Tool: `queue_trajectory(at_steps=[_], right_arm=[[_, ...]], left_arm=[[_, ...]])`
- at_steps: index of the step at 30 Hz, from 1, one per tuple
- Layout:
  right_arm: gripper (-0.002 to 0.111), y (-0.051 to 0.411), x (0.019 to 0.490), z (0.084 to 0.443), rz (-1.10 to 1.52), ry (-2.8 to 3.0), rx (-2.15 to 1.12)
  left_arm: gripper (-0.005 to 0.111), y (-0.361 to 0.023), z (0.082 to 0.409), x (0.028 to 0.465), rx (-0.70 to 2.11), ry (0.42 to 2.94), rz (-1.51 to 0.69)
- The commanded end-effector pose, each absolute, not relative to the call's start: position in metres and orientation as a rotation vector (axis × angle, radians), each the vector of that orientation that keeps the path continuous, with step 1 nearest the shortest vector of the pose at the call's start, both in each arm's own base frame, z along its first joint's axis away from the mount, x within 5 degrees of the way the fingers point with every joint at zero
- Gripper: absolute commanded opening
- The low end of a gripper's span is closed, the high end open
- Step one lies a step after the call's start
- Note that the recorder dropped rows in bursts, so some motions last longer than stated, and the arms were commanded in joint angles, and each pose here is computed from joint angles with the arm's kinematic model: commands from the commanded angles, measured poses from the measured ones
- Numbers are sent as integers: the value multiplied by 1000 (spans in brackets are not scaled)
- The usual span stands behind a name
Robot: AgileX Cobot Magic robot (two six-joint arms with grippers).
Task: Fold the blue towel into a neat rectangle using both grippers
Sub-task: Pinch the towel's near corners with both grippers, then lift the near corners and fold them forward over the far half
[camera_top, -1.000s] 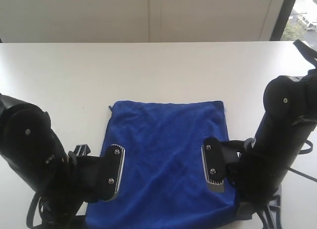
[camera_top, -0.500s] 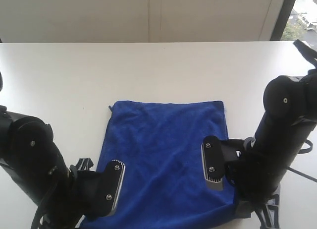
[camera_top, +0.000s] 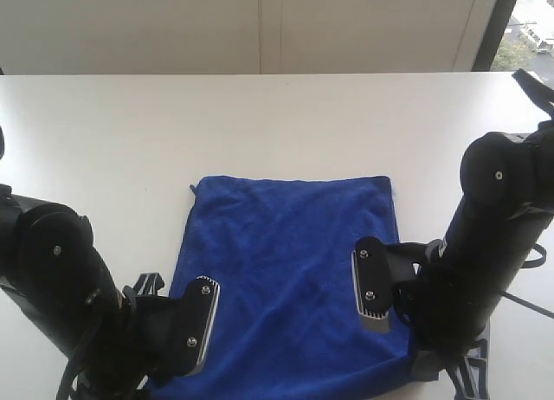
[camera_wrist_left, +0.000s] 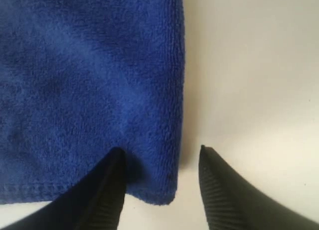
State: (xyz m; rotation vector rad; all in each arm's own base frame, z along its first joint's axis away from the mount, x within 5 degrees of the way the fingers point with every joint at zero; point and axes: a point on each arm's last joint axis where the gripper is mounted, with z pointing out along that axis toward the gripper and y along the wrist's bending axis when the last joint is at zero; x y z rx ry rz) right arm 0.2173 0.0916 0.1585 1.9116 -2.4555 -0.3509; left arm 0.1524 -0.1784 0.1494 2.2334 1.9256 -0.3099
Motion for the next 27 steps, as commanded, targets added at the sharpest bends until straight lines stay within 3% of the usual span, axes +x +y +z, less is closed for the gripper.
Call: queue_trajectory(at_steps=[1, 6, 11, 17, 23, 27], right_arm=[[7, 91, 216, 159, -343, -2455, 1914], [7, 91, 216, 159, -343, -2455, 1914], [7, 91, 216, 160, -344, -2453, 1913], [7, 91, 216, 160, -344, -2462, 1899], [7, 90, 214, 161, -359, -2489, 1825], [7, 91, 211, 165, -389, -2495, 1812]], left_arm=[[51, -178, 148, 149, 2239, 1940, -332], [50, -179, 139, 150, 2255, 1970, -339], [34, -180, 138, 152, 2233, 1974, -335], [28, -179, 138, 149, 2250, 1989, -357], [0, -176, 148, 142, 2290, 1994, -416], [0, -174, 165, 136, 2248, 1972, -463]])
